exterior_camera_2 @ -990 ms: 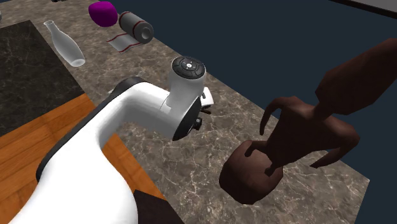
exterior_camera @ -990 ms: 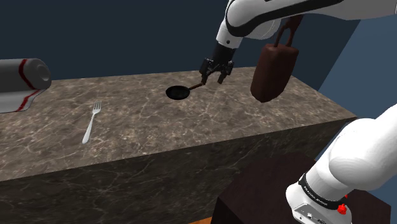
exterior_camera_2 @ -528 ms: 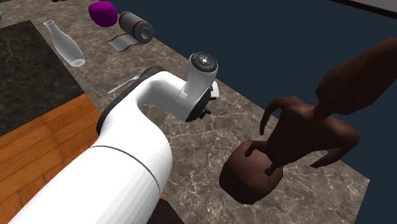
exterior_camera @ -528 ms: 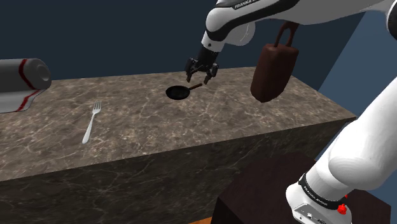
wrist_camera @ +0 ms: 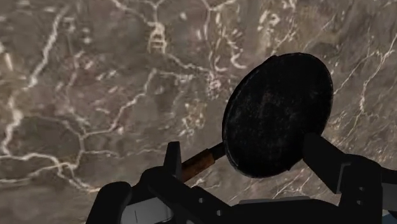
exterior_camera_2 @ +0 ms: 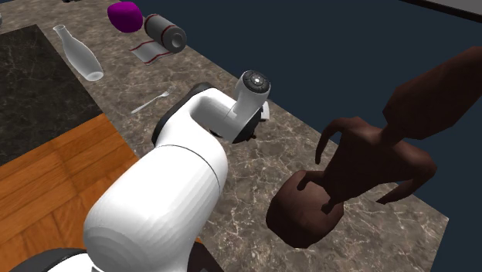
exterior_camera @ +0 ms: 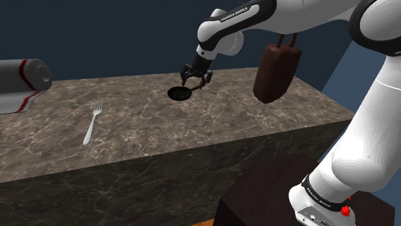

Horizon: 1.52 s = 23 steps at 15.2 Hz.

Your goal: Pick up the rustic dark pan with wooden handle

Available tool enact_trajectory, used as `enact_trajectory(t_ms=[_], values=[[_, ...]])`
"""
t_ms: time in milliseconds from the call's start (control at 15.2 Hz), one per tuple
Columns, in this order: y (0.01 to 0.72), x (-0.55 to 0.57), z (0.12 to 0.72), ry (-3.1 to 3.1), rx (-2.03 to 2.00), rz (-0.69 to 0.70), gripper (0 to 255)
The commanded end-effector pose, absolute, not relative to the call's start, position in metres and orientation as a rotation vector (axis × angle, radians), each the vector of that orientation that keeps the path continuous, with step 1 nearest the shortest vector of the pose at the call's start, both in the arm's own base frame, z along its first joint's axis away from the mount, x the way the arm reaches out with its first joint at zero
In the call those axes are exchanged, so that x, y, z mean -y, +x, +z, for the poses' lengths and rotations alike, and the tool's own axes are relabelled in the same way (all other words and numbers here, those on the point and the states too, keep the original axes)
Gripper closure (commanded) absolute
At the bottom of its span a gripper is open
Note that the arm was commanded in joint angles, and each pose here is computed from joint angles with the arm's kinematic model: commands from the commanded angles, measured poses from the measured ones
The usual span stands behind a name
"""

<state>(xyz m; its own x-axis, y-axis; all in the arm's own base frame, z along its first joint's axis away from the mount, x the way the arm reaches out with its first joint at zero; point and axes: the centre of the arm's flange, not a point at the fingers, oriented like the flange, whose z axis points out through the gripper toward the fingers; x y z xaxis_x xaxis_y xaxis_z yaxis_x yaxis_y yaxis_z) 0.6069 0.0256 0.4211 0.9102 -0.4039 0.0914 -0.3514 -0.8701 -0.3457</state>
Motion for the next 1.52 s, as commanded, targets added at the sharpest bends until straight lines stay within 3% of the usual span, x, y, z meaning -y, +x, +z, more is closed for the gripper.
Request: enact_trajectory(t_ms=[0, 198, 264, 858, 1452], values=[[0.607, -0.024, 0.411, -2.748, -0.560, -0.230, 0], [0.607, -0.024, 0.403, -2.748, -0.560, -0.230, 0], [0.607, -0.024, 0.402, -2.748, -0.560, -0.230, 255], [0.607, -0.024, 0.403, -2.748, -0.560, -0.230, 255], [0.607, -0.024, 0.450, -2.748, -0.560, -0.230, 255]])
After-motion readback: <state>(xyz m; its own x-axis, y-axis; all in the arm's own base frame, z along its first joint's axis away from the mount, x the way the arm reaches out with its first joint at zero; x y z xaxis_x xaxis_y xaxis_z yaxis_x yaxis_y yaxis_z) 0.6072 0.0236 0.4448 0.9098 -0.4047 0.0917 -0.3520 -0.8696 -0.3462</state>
